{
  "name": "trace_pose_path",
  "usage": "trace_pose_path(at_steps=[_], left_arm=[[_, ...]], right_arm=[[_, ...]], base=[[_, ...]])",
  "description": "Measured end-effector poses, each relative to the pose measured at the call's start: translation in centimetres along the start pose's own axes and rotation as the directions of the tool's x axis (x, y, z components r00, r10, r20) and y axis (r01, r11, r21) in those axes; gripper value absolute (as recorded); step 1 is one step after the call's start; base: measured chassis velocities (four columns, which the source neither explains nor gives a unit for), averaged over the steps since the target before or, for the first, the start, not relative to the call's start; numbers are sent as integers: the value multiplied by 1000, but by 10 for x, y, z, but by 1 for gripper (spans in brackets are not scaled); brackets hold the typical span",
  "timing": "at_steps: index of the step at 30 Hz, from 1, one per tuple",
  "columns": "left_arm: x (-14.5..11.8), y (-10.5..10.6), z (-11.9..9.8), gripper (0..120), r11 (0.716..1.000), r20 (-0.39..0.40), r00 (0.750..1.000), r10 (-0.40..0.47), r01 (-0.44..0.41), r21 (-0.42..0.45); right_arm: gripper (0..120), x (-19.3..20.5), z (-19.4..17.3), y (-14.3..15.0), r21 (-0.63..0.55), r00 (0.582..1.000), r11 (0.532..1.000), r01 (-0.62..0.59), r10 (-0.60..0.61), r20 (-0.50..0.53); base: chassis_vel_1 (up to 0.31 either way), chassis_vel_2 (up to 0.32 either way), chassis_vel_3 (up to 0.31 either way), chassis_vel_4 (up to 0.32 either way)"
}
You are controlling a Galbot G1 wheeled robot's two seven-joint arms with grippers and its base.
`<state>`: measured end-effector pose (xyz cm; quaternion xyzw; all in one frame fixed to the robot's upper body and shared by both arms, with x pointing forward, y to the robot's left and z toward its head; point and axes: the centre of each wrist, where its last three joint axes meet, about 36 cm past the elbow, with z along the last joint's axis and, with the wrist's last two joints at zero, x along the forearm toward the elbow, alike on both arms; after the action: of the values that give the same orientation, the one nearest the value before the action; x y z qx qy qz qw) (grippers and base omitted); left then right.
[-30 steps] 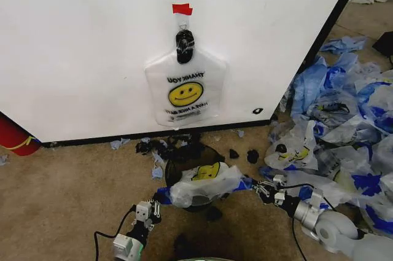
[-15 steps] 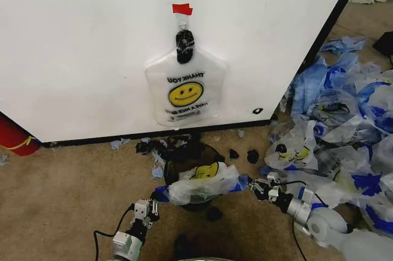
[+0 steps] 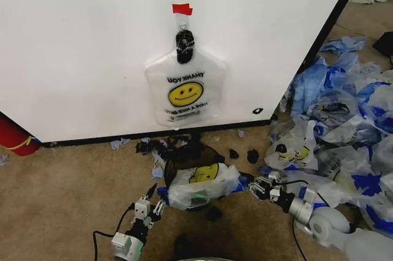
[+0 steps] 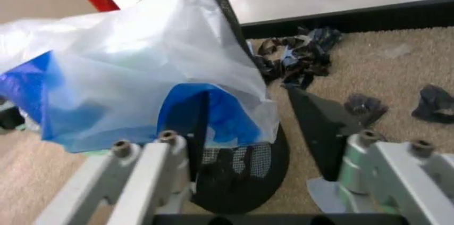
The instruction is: Pick up the garbage bag from the wall and place it over the trash bin.
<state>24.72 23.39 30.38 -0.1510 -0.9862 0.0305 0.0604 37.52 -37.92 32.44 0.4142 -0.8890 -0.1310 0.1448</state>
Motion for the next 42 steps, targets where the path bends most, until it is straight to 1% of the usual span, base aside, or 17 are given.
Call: trace_pose_path(at_steps=[1,2,3,4,7,8,9,10,11,14,16,29,37,42], left_arm=[[1,0,-1,71,1000,1,1000,3,-3,-3],[2,0,-2,76,1000,3,1000,5,-5,-4],[2,0,-2,76,1000,3,1000,5,-5,-4],[3,-1,-3,77,1000,4,1000,7,-7,-5],[7,-2,-6,91,1000,7,1000,13,-13,-7],[8,-3,-7,92,1000,8,1000,15,-15,-9],[10,-3,-8,97,1000,9,1000,19,-19,-13],[11,-3,-9,98,1000,10,1000,21,-21,-15],[11,-3,-9,98,1000,10,1000,21,-21,-15],[17,0,-11,100,1000,9,1000,23,-23,-22],[19,2,-12,100,999,10,1000,18,-18,-26],[41,2,-14,100,999,-1,1000,5,-5,-36],[53,-3,-19,100,1000,-5,1000,25,-25,-19],[59,-6,-21,100,999,-3,999,39,-39,-9]], right_arm=[[51,3,-2,-1,11,1000,1000,7,-7,-4],[54,5,-3,-1,16,1000,1000,10,-10,-5],[54,5,-3,-1,16,1000,1000,10,-10,-5],[57,6,-5,-1,20,1000,1000,15,-15,-5],[71,10,-11,0,44,1000,999,27,-27,-6],[74,11,-13,0,51,1000,998,30,-29,-8],[79,12,-15,0,61,999,998,32,-32,-10],[83,12,-17,0,68,999,997,35,-34,-11],[83,12,-17,0,68,999,997,35,-34,-11],[95,14,-20,2,80,999,996,36,-35,-9],[99,14,-23,2,88,999,995,37,-37,-7],[100,25,-43,-1,132,998,990,59,-58,-13],[100,34,-55,-12,191,992,974,119,-110,-55],[100,37,-59,-17,203,990,970,136,-126,-63]], base=[[0,0,0,0],[0,0,0,0],[0,0,0,0],[0,0,0,0],[0,0,0,0],[0,0,0,0],[0,0,0,0],[0,0,0,0],[0,0,0,0],[0,0,0,0],[0,0,0,0],[0,0,0,0],[0,0,0,0],[0,0,0,0]])
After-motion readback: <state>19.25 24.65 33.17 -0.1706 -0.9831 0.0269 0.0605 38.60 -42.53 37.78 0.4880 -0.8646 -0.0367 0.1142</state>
